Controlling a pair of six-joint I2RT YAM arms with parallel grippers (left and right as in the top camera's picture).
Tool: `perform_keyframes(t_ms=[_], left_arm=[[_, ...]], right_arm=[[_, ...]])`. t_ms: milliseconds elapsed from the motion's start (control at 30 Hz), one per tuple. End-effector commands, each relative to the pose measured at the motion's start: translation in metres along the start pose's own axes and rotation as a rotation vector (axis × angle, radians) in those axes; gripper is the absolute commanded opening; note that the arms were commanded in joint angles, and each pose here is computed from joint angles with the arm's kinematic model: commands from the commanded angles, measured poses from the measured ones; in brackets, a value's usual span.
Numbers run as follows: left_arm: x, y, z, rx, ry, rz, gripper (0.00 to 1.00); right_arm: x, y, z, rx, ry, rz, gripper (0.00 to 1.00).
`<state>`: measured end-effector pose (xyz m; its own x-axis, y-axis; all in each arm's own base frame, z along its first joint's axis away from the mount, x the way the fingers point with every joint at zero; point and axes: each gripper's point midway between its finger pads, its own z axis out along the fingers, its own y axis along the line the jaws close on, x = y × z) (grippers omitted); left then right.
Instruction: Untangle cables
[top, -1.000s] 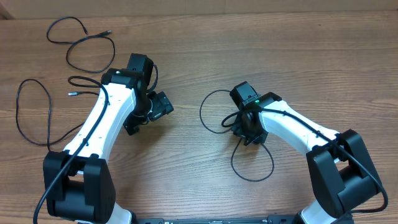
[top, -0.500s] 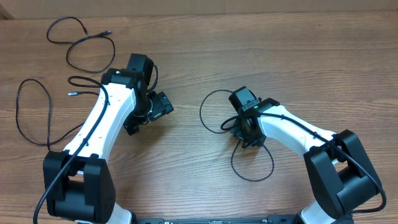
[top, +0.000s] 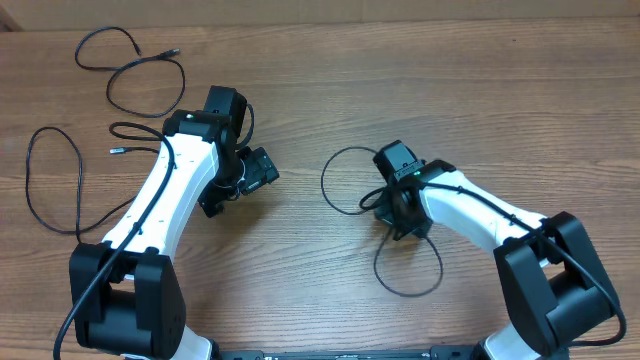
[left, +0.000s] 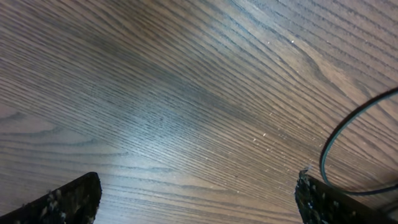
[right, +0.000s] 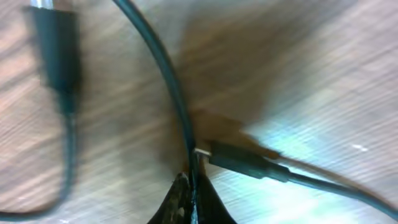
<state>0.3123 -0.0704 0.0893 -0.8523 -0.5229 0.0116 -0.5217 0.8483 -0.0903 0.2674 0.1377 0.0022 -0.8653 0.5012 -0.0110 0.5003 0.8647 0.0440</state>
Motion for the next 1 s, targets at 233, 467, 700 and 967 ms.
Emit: perform_keyframes(t_ms=[233,467,700,967], left_arm=[[0.002,0.001,0.003,-0.006,0.011,-0.013,1.0],[0.002,0.001,0.003,-0.006,0.011,-0.013,1.0],[0.002,0.0,0.003,-0.005,0.011,-0.013,1.0],[-0.003,-0.005,0.003,0.015,-0.011,-0.01,0.99]], right_arm=[[-0.029,0.053,-0.102,-0.476,0.067,-0.131,0.04],[-0.026,0.062,-0.136,-0.681,0.109,-0.219,0.04],[-0.036,0.041,-0.147,-0.652,0.056,-0.249,0.04],[-0.085,-0.035,-0.189,-0.435,-0.09,-0.068,0.66]])
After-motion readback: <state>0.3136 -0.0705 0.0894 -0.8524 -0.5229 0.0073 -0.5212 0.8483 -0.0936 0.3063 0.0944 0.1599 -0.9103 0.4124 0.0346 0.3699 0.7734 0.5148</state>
